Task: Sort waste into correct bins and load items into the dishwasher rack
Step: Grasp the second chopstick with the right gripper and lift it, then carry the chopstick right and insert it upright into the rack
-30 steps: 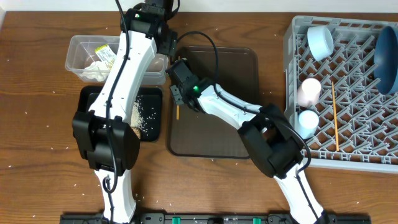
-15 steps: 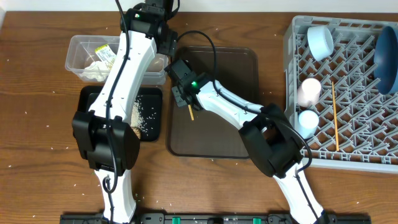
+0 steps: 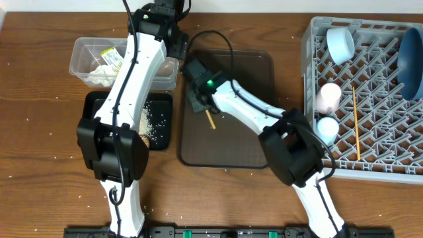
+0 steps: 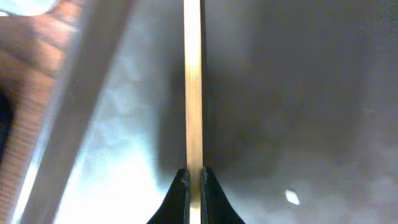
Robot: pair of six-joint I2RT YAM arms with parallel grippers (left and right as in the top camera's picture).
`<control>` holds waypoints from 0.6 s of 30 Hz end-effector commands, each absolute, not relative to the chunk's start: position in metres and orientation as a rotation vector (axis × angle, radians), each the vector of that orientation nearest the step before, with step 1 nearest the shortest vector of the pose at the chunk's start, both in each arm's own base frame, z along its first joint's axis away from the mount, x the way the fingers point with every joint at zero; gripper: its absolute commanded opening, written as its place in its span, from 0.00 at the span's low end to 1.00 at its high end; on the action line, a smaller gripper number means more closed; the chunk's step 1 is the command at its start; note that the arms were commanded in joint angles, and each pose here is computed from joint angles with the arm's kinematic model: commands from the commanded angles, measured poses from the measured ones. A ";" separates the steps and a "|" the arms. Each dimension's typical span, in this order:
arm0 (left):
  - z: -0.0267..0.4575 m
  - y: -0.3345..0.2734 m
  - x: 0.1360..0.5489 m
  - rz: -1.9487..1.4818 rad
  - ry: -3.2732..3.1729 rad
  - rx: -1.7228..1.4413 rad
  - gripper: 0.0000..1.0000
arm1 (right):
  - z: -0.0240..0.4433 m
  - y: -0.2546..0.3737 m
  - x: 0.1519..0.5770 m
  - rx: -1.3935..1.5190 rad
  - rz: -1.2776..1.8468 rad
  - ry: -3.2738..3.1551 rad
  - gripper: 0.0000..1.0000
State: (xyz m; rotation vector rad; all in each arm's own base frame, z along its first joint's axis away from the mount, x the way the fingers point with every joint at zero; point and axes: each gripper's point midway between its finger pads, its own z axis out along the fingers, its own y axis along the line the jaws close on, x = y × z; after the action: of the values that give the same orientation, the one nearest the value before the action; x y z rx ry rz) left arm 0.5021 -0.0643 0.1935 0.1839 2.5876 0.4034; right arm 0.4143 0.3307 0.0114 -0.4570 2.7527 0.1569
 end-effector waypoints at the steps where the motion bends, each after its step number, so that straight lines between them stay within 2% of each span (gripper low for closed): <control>1: 0.189 -0.062 0.502 0.425 2.597 0.185 0.98 | 0.053 0.317 0.431 -0.383 0.200 2.708 0.01; 11: 0.189 -0.062 0.502 0.425 2.597 0.185 0.98 | 0.069 0.262 0.441 -0.295 0.133 2.766 0.01; 15: 0.189 -0.062 0.502 0.425 2.597 0.185 0.98 | 0.096 0.239 0.446 -0.288 0.147 2.746 0.01; 18: 0.189 -0.062 0.502 0.425 2.597 0.185 0.98 | 0.133 0.218 0.450 -0.257 0.163 2.699 0.01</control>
State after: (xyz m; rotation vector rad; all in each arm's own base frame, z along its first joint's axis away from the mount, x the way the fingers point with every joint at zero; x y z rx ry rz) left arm 0.5021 -0.0643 0.1935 0.1839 2.5876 0.4034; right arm 0.4377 0.2329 0.0699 -0.2622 2.8205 0.1081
